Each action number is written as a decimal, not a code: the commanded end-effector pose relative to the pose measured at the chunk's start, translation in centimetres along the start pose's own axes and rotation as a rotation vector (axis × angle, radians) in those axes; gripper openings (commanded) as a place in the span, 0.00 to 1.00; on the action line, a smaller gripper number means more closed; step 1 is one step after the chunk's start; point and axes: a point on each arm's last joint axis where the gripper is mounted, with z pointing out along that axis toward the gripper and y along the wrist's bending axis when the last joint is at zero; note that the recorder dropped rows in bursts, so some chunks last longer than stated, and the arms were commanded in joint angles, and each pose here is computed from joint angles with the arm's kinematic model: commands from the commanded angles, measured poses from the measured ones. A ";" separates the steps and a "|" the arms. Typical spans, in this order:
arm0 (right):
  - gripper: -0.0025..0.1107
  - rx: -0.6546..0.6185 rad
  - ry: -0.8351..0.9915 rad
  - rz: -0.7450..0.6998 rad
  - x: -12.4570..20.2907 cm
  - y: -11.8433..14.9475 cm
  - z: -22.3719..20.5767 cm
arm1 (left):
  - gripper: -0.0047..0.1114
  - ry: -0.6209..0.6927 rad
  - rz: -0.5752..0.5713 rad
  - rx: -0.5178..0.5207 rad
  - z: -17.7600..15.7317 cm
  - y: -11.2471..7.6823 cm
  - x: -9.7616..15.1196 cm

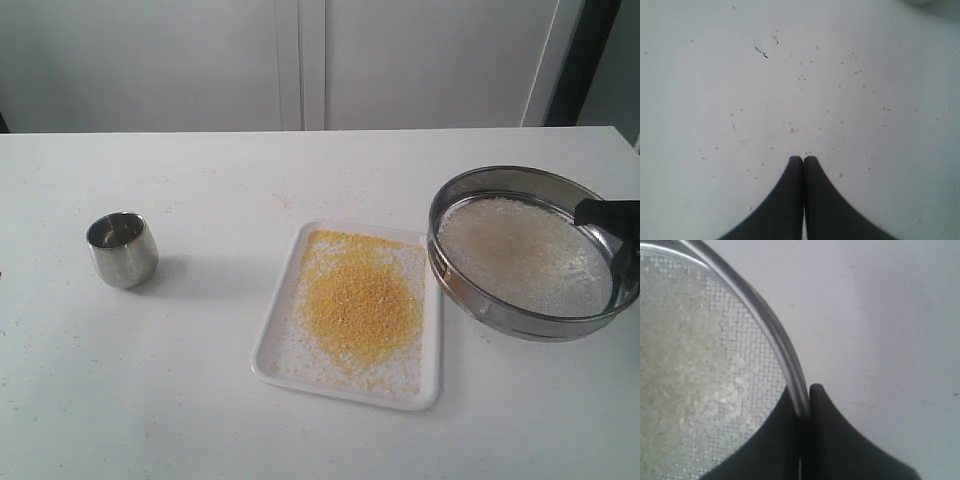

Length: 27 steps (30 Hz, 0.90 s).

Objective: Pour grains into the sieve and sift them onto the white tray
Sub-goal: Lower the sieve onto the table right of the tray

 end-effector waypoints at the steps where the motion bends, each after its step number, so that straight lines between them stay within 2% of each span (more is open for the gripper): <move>1: 0.02 0.052 -0.031 0.033 -0.5 -0.9 -0.2 | 0.04 0.002 -0.008 0.004 -0.3 0.0 0.0; 12: 0.02 0.127 -0.025 0.053 -0.6 -1.7 0.9 | 0.04 0.002 -0.008 0.004 -0.3 0.0 0.0; 27: 0.02 0.130 -0.007 0.050 0.2 -2.1 3.8 | 0.04 0.002 -0.008 0.004 -0.3 0.0 0.0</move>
